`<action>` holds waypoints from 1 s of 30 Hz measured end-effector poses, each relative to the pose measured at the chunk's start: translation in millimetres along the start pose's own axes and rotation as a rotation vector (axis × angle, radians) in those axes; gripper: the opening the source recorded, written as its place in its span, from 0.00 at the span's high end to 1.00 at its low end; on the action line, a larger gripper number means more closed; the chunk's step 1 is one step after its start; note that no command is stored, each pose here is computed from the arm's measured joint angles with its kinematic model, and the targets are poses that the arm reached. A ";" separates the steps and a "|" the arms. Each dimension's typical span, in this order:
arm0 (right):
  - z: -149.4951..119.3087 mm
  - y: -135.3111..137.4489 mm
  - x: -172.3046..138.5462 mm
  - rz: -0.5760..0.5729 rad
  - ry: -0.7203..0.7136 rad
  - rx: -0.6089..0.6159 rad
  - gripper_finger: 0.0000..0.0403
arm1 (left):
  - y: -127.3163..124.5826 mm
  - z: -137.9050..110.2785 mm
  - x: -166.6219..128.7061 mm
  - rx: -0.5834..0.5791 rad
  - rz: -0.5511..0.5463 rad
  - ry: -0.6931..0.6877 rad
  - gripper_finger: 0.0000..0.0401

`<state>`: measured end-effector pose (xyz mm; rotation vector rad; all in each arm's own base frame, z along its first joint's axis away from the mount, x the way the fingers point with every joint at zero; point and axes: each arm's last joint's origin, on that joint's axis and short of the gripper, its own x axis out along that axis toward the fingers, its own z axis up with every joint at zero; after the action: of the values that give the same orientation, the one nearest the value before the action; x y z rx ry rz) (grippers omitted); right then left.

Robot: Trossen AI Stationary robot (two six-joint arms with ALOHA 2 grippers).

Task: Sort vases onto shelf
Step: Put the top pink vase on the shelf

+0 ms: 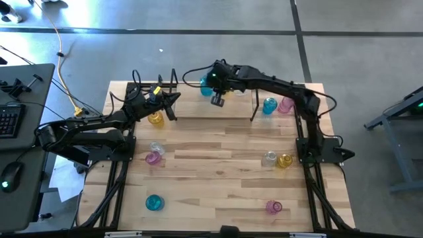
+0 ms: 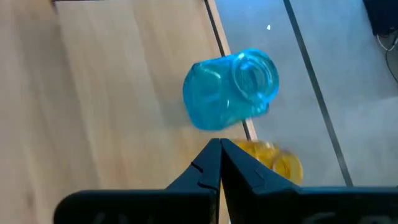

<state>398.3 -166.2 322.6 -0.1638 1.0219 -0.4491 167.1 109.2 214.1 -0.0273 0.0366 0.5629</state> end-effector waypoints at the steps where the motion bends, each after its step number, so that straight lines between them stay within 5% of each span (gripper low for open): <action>1: -1.8 -0.4 -7.3 0.000 -0.002 0.010 1.00 | -0.1 -0.1 0.0 0.000 -0.003 0.001 1.00; 10: -53.6 1.6 -36.0 -0.100 -0.043 0.149 1.00 | -0.7 -0.4 0.0 0.000 -0.025 0.004 1.00; 22: -160.0 -3.8 -142.0 -0.332 -0.145 0.566 1.00 | -0.7 0.3 0.0 0.000 -0.024 -0.004 1.00; 30: -226.6 -10.1 -138.7 -0.424 -0.012 0.844 0.87 | -0.7 1.5 -0.1 0.000 -0.024 -0.016 1.00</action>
<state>141.4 -98.0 317.4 0.3820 0.7094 -1.2233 167.4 108.6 215.6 -0.0229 0.0207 0.5388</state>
